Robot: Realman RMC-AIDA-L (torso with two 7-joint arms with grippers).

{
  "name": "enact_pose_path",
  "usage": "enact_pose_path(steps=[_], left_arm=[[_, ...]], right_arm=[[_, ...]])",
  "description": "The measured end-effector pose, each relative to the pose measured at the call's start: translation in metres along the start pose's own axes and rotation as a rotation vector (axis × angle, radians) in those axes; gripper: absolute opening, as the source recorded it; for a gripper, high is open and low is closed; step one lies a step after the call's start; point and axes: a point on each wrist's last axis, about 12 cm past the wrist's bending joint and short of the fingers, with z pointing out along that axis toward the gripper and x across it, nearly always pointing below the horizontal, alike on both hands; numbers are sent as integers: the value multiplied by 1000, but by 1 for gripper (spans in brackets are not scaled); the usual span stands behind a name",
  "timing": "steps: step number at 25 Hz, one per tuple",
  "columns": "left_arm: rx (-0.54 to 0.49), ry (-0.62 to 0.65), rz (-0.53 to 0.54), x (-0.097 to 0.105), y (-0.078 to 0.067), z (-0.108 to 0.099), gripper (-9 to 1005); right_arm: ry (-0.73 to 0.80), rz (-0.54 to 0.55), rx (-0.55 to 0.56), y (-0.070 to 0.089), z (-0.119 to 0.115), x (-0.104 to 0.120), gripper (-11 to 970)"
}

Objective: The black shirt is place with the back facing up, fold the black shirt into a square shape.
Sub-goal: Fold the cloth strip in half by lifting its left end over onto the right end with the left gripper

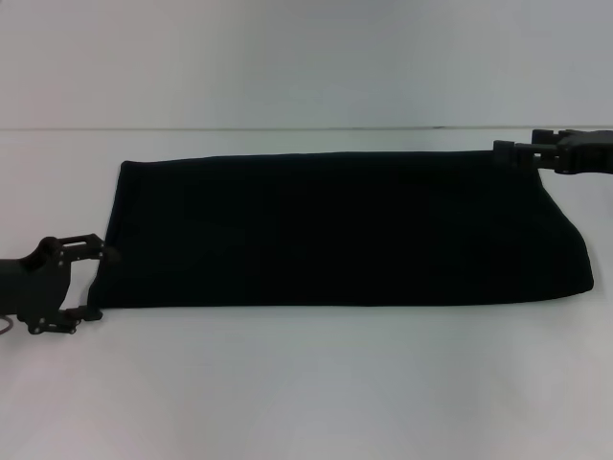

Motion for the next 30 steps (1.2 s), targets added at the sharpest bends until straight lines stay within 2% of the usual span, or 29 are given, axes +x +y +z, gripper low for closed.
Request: enact_pose_path(steps=[19, 30], left_arm=[[-10, -9, -14, 2, 9, 0, 851], [-6, -19, -15, 1, 9, 2, 851]], right_arm=[[1, 3, 10, -1, 0, 1, 924], [2, 3, 8, -1, 1, 2, 924]])
